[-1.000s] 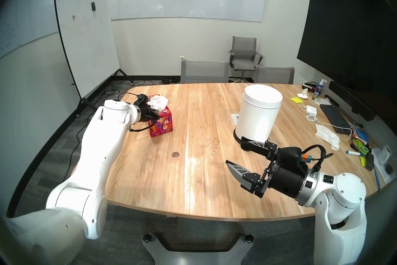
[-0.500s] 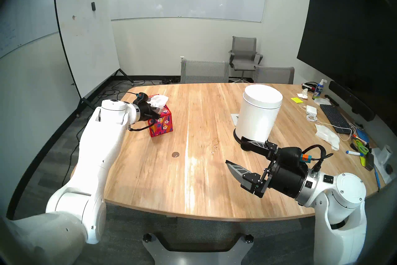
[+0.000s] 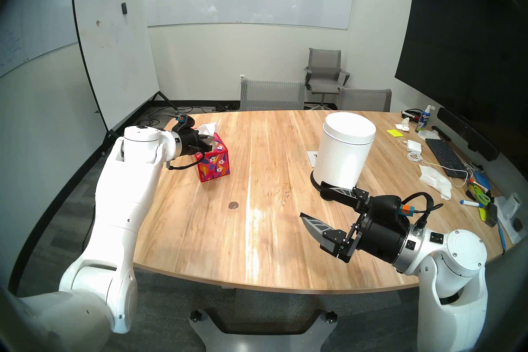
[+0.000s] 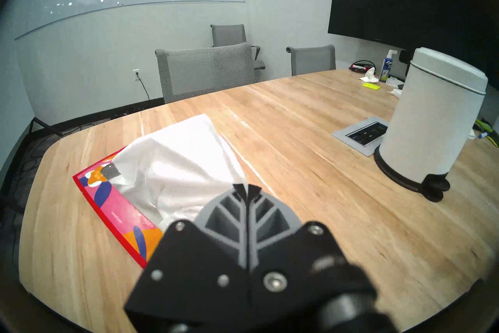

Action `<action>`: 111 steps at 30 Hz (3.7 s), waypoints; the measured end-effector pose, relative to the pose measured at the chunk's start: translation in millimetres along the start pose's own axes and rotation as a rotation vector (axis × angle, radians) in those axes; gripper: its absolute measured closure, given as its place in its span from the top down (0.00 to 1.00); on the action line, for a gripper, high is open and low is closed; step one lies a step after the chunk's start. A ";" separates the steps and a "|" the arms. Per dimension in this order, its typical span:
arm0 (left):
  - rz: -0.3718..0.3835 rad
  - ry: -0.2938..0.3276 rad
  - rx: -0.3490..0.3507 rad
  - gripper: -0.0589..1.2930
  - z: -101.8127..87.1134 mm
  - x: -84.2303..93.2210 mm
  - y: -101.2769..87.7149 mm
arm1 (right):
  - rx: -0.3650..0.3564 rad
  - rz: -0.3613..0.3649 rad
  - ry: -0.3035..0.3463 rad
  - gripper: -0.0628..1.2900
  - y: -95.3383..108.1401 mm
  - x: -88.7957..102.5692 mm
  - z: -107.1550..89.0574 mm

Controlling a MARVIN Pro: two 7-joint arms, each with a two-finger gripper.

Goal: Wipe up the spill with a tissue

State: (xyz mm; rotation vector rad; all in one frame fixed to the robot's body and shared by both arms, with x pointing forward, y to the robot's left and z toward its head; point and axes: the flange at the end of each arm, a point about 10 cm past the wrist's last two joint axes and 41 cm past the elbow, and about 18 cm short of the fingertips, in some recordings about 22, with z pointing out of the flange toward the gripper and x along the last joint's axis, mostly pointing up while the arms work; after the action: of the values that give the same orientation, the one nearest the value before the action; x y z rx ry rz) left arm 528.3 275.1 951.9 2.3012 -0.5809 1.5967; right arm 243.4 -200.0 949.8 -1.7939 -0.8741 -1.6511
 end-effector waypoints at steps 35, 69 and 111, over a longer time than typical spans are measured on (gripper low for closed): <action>-0.074 0.161 0.060 0.03 -28.9 132.3 -8.0 | 0.000 0.001 0.000 0.95 0.1 -0.2 0.1; 0.021 0.248 -0.144 0.03 -137.1 142.4 22.6 | 0.000 0.001 0.000 0.95 0.1 -0.3 0.1; -0.009 -0.067 -0.201 0.03 -123.8 -4.2 80.4 | 0.000 0.000 0.000 0.95 0.1 -0.2 0.1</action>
State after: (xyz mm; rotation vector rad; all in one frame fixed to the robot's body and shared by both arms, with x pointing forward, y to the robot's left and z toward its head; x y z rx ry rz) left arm 386.8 260.2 991.4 2.2119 -0.7107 1.3920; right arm 243.5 -200.0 949.7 -1.7942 -0.8736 -1.6509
